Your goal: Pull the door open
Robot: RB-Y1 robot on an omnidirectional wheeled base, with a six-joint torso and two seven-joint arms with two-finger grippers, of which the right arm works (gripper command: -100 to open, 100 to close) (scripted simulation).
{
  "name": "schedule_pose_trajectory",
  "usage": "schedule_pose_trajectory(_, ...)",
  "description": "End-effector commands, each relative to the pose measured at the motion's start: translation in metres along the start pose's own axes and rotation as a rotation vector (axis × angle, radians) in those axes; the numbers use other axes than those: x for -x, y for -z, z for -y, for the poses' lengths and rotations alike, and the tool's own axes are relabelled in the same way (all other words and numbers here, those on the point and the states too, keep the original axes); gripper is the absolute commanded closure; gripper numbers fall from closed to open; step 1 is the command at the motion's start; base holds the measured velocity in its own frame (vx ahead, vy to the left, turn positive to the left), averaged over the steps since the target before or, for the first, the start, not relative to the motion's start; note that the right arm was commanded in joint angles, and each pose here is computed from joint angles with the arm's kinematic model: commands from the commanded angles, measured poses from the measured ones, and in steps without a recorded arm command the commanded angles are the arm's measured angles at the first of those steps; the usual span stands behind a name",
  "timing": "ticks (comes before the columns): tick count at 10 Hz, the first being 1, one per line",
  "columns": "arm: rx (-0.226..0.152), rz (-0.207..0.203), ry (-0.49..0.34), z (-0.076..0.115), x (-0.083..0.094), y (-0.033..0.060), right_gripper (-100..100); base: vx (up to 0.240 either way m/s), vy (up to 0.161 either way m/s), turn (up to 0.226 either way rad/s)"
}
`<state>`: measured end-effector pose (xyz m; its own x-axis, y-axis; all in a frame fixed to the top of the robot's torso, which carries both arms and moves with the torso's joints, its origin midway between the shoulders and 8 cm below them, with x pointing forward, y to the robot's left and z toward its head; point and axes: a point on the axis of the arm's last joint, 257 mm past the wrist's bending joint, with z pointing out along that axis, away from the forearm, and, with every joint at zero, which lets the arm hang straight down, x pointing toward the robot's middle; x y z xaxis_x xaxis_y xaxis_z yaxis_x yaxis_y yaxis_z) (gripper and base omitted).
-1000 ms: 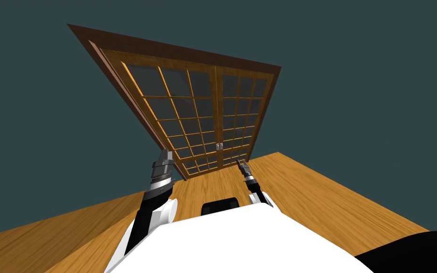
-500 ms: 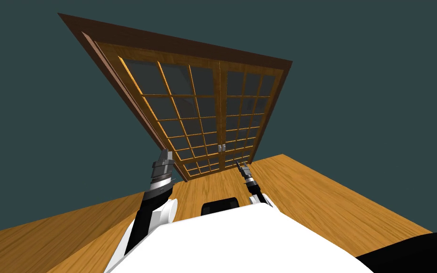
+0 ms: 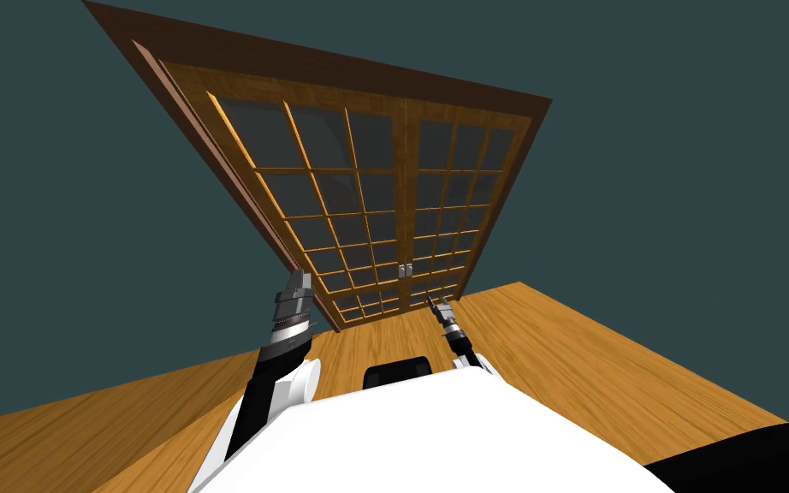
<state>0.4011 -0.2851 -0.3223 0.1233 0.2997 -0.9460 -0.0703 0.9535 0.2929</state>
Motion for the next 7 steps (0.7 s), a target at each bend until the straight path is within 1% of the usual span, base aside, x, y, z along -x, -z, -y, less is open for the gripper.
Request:
schedule_pose_trajectory(1,-0.004,-0.015,0.034,0.005,-0.008,0.0039,-100,0.109,0.044,0.039)
schedule_pose_trajectory(7,-0.018,-0.065,0.138,0.020,-0.032,0.0156,-100,0.107,0.027,0.034)
